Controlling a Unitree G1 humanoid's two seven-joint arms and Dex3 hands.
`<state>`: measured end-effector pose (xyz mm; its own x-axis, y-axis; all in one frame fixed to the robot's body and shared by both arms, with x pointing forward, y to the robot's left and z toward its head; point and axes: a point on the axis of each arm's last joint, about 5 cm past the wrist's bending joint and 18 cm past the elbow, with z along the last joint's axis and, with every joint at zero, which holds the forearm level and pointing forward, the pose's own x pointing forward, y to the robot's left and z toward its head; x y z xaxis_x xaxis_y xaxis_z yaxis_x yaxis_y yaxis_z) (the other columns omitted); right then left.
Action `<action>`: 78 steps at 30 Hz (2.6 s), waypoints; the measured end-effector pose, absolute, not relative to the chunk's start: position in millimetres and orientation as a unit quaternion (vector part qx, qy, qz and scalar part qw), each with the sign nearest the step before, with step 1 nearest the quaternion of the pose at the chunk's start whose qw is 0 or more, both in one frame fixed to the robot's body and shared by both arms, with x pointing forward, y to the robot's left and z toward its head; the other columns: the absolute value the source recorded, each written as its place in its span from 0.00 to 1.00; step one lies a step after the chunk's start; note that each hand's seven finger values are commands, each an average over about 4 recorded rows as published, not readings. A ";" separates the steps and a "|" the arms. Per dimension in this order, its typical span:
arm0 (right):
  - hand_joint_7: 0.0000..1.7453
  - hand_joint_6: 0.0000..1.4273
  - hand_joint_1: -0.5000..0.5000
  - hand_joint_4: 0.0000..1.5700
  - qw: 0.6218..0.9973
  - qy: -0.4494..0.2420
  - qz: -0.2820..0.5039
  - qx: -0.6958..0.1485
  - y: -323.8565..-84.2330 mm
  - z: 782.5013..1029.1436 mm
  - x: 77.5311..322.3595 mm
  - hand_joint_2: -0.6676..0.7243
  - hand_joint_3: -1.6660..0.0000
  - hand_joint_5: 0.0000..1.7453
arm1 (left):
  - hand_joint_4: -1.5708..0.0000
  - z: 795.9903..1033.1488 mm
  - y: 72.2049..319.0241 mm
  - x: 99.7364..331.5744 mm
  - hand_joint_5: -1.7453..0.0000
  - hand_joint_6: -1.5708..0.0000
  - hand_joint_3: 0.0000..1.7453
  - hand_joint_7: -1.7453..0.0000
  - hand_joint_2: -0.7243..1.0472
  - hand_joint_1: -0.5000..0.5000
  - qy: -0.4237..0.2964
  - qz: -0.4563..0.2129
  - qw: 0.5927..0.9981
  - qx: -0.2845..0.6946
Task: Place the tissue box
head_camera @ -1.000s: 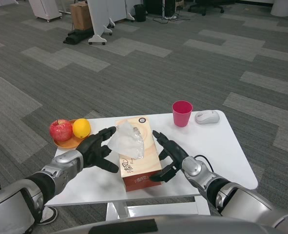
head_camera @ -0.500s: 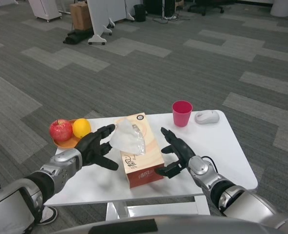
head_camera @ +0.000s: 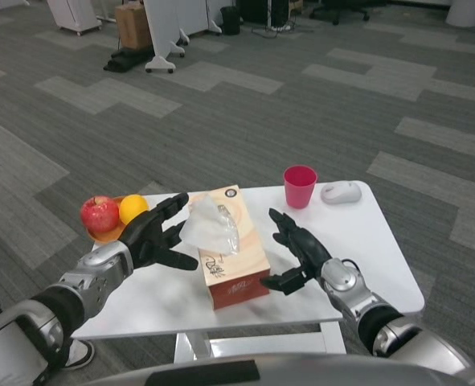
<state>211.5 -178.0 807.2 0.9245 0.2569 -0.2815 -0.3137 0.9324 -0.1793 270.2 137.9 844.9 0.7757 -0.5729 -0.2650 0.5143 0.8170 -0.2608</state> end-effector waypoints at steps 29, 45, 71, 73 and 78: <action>0.00 0.00 0.46 0.00 0.987 -0.064 0.124 -0.081 -179.8 867.2 231.1 0.32 0.61 0.06 | 1.00 888.6 156.8 271.8 1.00 1.00 0.05 1.00 0.98 1.00 -0.027 -0.277 0.950 -0.143; 0.00 0.00 0.46 0.00 0.983 -0.099 0.127 -0.085 -180.0 879.9 233.8 0.32 0.67 0.08 | 1.00 892.4 157.2 271.9 1.00 1.00 0.05 1.00 0.95 1.00 -0.042 -0.278 0.949 -0.142; 0.00 0.00 0.43 0.00 0.983 -0.105 0.123 -0.090 -182.5 883.1 236.3 0.36 0.71 0.06 | 1.00 905.1 156.7 281.1 1.00 1.00 0.05 1.00 0.95 1.00 -0.062 -0.282 0.950 -0.119; 0.00 0.00 0.42 0.00 0.983 -0.105 0.121 -0.090 -183.1 883.3 236.4 0.36 0.71 0.06 | 1.00 905.3 154.2 281.4 1.00 1.00 0.05 1.00 0.95 1.00 -0.065 -0.281 0.950 -0.120; 0.00 0.00 0.46 0.00 0.982 -0.105 0.120 -0.097 -187.0 884.4 236.6 0.36 0.71 0.06 | 1.00 903.9 150.9 281.7 1.00 1.00 0.05 1.00 0.95 1.00 -0.063 -0.281 0.950 -0.119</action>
